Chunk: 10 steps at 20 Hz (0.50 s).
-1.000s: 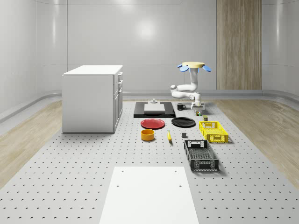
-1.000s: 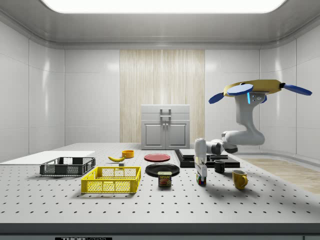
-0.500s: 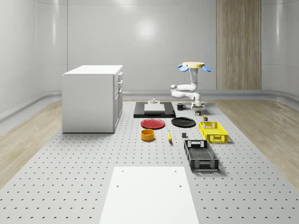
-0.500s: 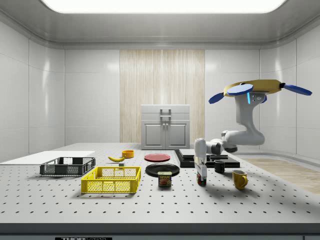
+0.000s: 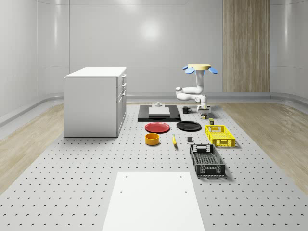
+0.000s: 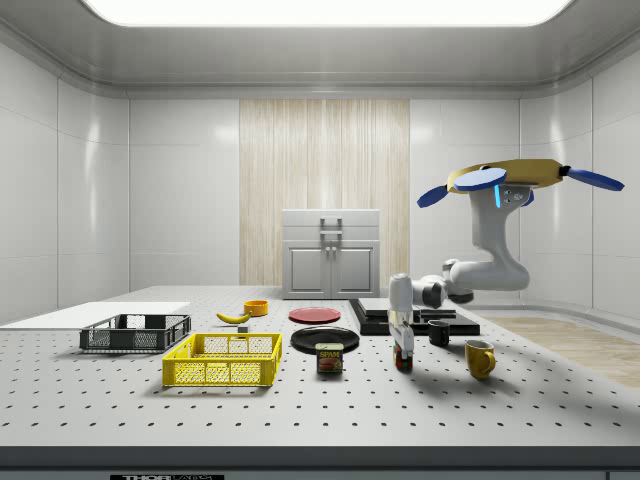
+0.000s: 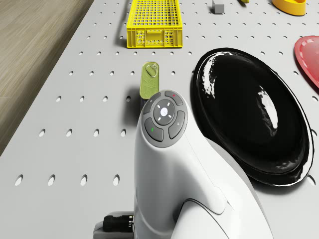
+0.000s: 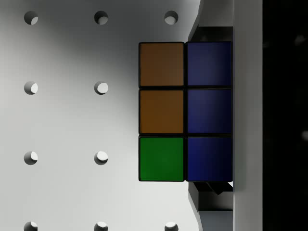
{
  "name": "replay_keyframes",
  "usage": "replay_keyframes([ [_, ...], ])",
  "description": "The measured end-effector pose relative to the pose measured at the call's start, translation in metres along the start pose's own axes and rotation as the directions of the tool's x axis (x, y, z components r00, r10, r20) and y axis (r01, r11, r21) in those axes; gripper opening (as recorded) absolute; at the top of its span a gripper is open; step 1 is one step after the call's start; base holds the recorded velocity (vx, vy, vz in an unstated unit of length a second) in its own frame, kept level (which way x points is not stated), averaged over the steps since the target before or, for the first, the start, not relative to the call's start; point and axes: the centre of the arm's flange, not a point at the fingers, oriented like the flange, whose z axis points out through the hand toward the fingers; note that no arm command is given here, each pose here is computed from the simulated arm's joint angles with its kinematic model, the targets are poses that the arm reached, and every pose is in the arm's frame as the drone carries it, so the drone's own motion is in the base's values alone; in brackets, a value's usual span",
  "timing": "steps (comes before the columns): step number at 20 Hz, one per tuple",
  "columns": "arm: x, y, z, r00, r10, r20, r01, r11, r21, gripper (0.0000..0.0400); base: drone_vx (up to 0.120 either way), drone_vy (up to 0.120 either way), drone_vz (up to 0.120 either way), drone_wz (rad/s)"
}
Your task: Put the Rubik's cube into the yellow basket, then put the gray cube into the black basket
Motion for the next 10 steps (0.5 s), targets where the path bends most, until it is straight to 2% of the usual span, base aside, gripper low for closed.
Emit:
replay_keyframes([
  [10, 0.0, 0.0, -0.022, 1.0, 0.0, 0.0, 0.0, 1.0, 0.0, 0.0325, 0.0, 0.0, 0.12, 0.0],
])
